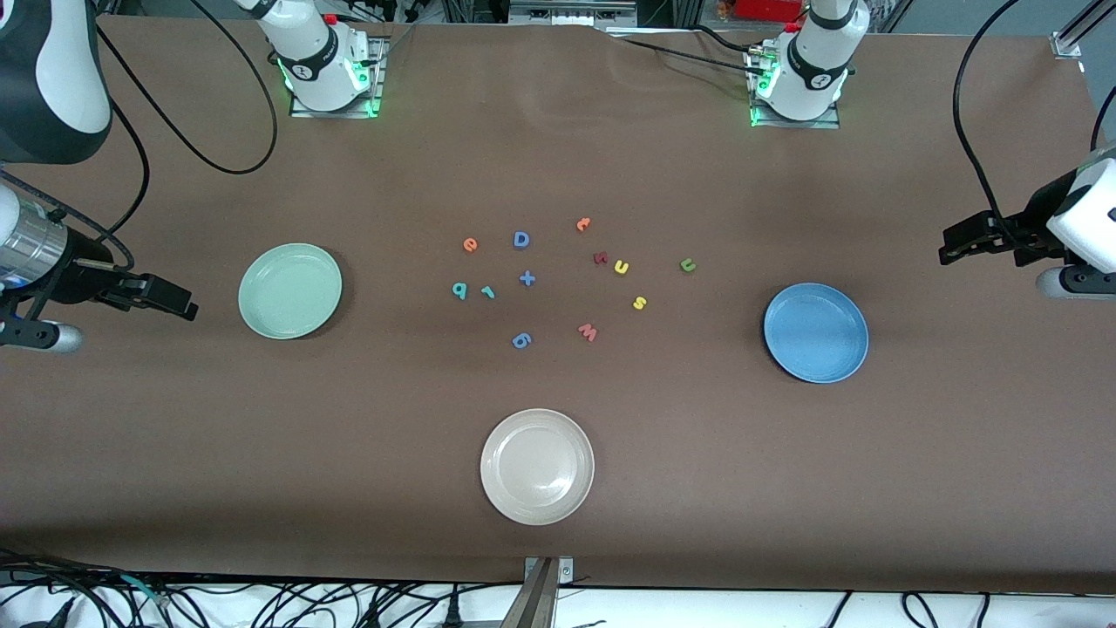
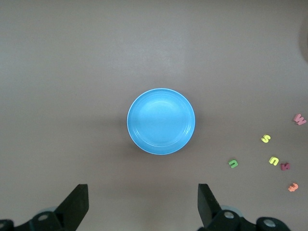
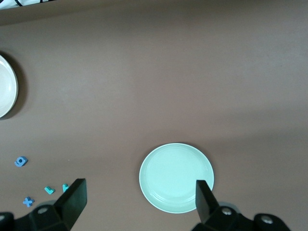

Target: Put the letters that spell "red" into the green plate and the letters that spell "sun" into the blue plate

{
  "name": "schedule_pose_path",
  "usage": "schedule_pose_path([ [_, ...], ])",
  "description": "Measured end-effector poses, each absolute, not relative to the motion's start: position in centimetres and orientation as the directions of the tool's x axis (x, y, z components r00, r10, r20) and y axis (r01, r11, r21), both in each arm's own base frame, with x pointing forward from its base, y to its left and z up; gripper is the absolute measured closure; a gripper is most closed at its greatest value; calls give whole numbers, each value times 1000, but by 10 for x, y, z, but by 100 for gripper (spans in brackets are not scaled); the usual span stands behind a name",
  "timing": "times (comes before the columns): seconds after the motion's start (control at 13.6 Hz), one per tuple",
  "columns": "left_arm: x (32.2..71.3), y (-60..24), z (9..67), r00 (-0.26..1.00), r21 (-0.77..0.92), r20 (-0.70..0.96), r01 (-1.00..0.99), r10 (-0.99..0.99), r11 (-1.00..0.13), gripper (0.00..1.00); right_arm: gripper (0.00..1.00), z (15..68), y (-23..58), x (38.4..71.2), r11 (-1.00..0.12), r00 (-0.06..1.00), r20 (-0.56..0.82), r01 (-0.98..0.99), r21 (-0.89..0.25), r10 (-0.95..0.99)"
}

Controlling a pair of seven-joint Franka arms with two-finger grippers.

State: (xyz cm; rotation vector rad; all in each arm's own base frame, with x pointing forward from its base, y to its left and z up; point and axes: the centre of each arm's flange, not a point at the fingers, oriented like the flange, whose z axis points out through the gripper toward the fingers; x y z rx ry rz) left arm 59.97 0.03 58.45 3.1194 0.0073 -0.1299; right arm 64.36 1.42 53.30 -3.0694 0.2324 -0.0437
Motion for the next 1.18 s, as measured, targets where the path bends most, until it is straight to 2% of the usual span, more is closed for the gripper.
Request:
schedule_pose_path([
  [0.52, 600, 0, 584, 997, 19, -83, 6, 4, -1000, 0, 0, 531, 29, 638, -976, 978, -20, -208, -60, -207],
  [0.81, 601, -7, 581, 996, 20, -88, -7, -8, -1000, 0, 0, 520, 86, 635, -954, 955, -50, -294, -49, -292],
  [1.18, 614, -81, 533, 979, 28, -160, -120, -122, -992, 0, 0, 452, 188, 613, -897, 897, -61, -441, -39, -438],
])
